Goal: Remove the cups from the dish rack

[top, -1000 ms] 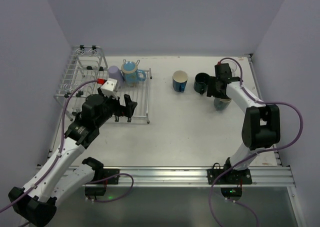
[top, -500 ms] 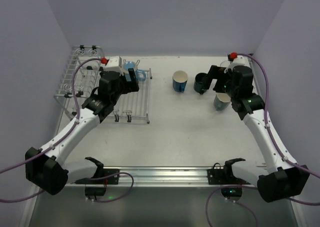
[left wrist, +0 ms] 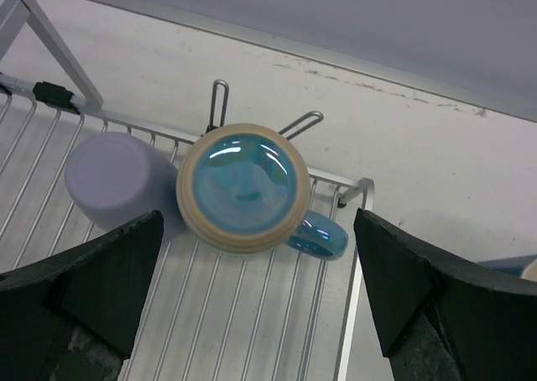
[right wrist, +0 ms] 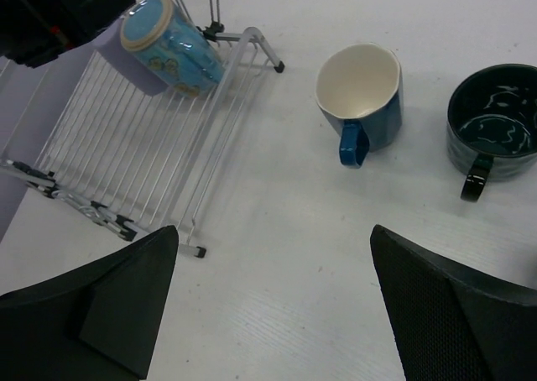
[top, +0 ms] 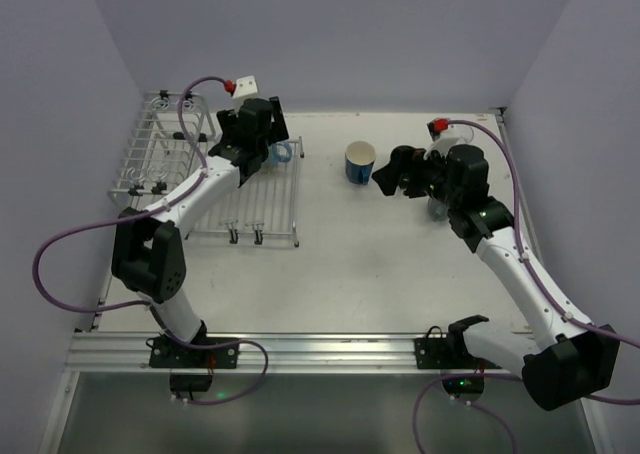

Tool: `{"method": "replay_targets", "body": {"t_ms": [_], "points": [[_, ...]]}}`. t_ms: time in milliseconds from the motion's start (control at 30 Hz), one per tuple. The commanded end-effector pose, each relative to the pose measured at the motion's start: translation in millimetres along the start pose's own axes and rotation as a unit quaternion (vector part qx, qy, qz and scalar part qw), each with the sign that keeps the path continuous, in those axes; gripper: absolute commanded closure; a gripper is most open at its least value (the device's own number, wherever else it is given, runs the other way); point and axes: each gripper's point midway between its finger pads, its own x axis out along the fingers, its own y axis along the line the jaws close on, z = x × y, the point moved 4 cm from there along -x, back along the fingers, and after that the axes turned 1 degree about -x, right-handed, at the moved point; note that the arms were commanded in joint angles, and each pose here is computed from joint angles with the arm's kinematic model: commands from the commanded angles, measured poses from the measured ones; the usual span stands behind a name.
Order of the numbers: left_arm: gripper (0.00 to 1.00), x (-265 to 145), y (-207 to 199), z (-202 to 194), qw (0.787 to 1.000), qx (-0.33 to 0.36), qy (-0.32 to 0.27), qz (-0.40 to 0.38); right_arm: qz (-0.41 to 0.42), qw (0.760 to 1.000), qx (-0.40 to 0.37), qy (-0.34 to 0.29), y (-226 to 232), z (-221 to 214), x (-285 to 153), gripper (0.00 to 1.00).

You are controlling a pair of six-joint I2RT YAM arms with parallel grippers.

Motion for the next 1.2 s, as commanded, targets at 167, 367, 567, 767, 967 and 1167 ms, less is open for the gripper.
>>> {"method": "replay_targets", "body": {"t_ms": [167,367,567,767,967,1167], "points": [[0.0,38,2,18,0.999,-0.01,-0.024,0.048,0.068,0.997,-0.008,-0.022,25,9,0,0.01],[0.0,59,2,-3,0.998,0.012,0.004,0.065,0.079,0.997,-0.013,-0.016,30,7,0,0.01],[0.0,64,11,-12,0.996,0.018,0.005,0.089,0.082,0.996,-0.014,-0.013,32,5,1,0.01],[0.0,62,19,-17,0.995,0.02,-0.004,0.102,0.084,0.996,-0.017,-0.01,33,4,2,0.01],[0.0,67,18,-28,0.995,0.027,0.01,0.097,0.085,0.996,-0.018,-0.007,34,2,2,0.01],[0.0,74,13,-30,0.996,0.029,0.017,0.087,0.086,0.996,-0.02,-0.007,35,2,1,0.01]]}}
